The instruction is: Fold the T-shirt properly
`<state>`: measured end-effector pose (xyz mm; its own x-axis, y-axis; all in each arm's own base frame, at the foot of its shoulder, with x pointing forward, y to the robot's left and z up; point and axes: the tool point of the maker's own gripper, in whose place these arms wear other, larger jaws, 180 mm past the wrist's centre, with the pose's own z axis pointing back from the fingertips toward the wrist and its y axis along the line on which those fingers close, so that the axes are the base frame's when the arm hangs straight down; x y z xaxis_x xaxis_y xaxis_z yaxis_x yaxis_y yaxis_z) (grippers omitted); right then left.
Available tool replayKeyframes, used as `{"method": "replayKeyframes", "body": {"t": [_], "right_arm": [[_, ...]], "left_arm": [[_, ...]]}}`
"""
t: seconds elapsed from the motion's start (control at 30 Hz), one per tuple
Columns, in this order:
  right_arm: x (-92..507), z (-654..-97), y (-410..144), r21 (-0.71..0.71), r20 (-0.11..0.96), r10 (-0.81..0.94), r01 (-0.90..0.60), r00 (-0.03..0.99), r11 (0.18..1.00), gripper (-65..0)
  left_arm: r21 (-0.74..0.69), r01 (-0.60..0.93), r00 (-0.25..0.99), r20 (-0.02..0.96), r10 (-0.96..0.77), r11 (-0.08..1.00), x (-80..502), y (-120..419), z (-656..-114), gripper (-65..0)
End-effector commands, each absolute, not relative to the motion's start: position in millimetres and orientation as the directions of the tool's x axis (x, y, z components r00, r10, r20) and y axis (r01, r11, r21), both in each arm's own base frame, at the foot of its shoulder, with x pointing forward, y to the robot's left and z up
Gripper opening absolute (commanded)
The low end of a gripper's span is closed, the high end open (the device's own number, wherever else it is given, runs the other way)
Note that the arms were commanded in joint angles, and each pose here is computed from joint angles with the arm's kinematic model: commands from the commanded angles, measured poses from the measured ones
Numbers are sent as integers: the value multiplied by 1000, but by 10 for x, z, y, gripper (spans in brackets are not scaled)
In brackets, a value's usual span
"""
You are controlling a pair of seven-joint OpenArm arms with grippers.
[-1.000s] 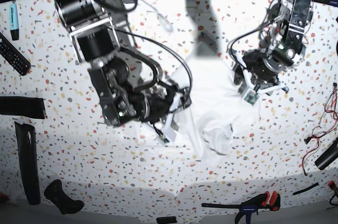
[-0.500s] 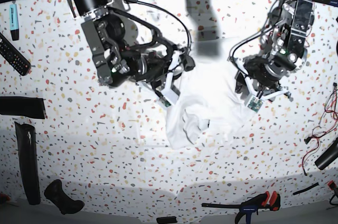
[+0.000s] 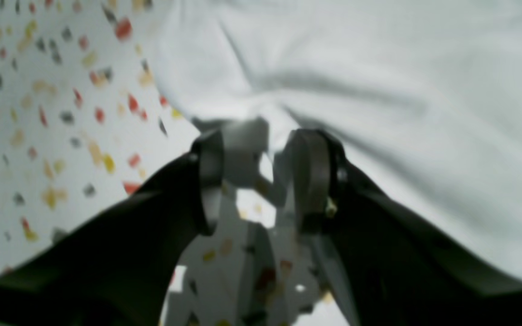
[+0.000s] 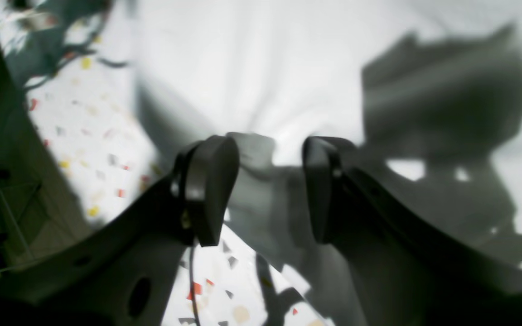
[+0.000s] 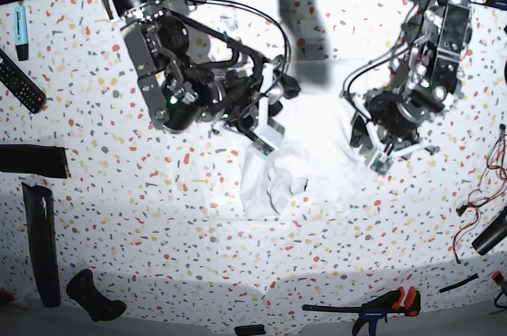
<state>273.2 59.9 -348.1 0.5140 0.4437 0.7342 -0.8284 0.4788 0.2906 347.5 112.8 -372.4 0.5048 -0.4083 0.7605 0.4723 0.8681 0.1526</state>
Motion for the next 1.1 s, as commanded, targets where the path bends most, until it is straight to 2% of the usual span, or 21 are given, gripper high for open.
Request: {"method": "replayKeyframes", "body": {"t": [0.0,0.13,0.37,0.6,0.77,1.07], "right_arm": [[2818,-3251,671,264,787,407,-849,463,457,-369],[2940,-3006,581,212,831,368,-848,418,486,-369],[3295,-2681,5,151,873,270,-752,406,641,-368],[3174,-2663,-640,110,828,329,-708,453,697,-368],[2921,-2780,-1047,60,786,373,-662,492,747,-368],[1972,-2936,-1373,51,694,396,-590,601,806,-369]], "left_arm": [[168,464,455,797,-397,870,3618,1113,-3529,-399],[181,458,434,808,-397,870,3727,1117,-3418,-398],[83,450,443,844,-303,889,3767,1066,-3318,-398],[-31,290,556,819,-142,956,3755,1624,-3276,-399],[-62,352,539,829,-149,934,3380,1703,-3181,-401],[23,306,605,767,-213,952,2342,1915,-3104,-401]]}}
